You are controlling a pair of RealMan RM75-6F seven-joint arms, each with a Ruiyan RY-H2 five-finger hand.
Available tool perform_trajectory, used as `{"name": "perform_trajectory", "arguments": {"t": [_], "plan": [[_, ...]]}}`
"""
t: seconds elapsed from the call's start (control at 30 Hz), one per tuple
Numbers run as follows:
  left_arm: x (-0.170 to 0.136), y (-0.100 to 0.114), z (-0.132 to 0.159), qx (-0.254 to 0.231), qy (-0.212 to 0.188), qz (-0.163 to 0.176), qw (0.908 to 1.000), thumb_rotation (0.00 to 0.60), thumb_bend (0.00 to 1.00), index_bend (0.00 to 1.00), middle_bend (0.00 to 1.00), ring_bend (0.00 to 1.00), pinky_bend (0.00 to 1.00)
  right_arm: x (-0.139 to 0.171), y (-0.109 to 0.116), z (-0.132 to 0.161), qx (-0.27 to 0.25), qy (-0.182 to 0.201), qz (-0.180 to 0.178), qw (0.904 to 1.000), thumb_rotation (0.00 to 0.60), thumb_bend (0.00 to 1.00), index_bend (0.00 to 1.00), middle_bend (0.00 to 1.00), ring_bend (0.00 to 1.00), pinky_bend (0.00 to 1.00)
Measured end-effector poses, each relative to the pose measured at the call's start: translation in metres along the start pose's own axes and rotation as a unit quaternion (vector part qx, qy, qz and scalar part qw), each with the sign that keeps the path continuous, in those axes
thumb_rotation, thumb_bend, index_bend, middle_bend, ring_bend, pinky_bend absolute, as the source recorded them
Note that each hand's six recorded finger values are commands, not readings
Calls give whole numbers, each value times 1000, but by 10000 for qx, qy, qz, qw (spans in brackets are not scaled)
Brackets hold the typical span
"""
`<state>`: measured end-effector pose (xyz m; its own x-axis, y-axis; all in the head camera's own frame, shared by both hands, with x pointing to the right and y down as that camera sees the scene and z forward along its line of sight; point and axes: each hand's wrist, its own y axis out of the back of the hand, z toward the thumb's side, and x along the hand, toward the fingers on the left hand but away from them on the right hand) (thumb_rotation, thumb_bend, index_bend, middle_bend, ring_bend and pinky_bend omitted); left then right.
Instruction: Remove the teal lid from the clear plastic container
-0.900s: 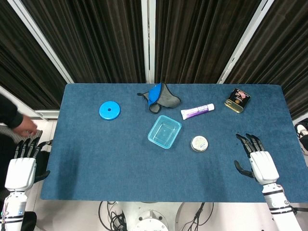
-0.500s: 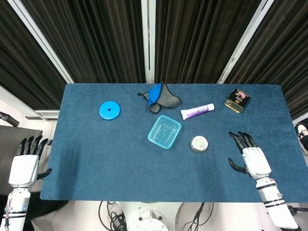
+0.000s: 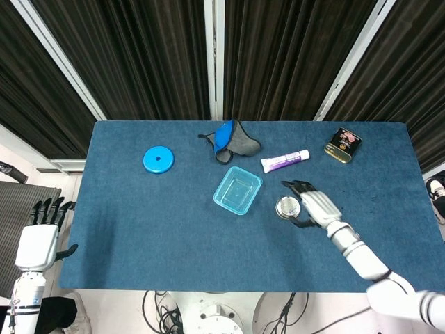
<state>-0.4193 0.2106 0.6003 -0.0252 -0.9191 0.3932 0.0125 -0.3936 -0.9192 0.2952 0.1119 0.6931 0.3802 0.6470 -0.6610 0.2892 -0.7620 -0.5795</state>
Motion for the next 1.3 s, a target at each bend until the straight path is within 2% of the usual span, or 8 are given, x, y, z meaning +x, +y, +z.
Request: {"name": "perform_trajectory", "arguments": {"t": [0.07, 0.23, 0.47, 0.7, 0.8, 0.97, 1.13, 1.3], "plan": [[1, 2, 0, 5, 6, 22, 10000, 600, 0, 125, 52, 0, 0, -25, 0, 8, -25, 76, 140, 9999, 600, 288, 0, 94, 0, 0], [3, 2, 1, 2, -17, 25, 10000, 600, 0, 125, 52, 0, 0, -70, -2, 20, -397, 128, 187, 9990, 600, 290, 0, 88, 0, 0], [5, 4, 4, 41, -55, 20, 10000, 600, 0, 125, 52, 0, 0, -94, -16, 41, -917, 381, 420, 9942, 600, 295, 0, 89, 0, 0], [5, 6, 8, 42, -143, 36, 9999, 600, 0, 125, 52, 0, 0, -74, -35, 59, -1339, 904, 721, 9842, 600, 292, 0, 89, 0, 0], [5, 7, 8, 34, -166, 60, 9998, 600, 0, 125, 52, 0, 0, -52, -45, 64, -1462, 1158, 906, 9783, 600, 289, 0, 89, 0, 0], [2, 9, 8, 10, -203, 111, 9997, 600, 0, 125, 52, 0, 0, -10, -57, 67, -1279, 1429, 1289, 9729, 600, 281, 0, 94, 0, 0], [1, 9, 8, -19, -226, 131, 9997, 600, 0, 125, 52, 0, 0, 10, -38, 72, -892, 1585, 1138, 9767, 600, 281, 0, 125, 0, 0], [-1, 11, 9, -33, -256, 174, 9995, 600, 0, 125, 52, 0, 0, -9, -14, 89, -255, 1663, 870, 9819, 600, 385, 0, 140, 0, 0]]}}
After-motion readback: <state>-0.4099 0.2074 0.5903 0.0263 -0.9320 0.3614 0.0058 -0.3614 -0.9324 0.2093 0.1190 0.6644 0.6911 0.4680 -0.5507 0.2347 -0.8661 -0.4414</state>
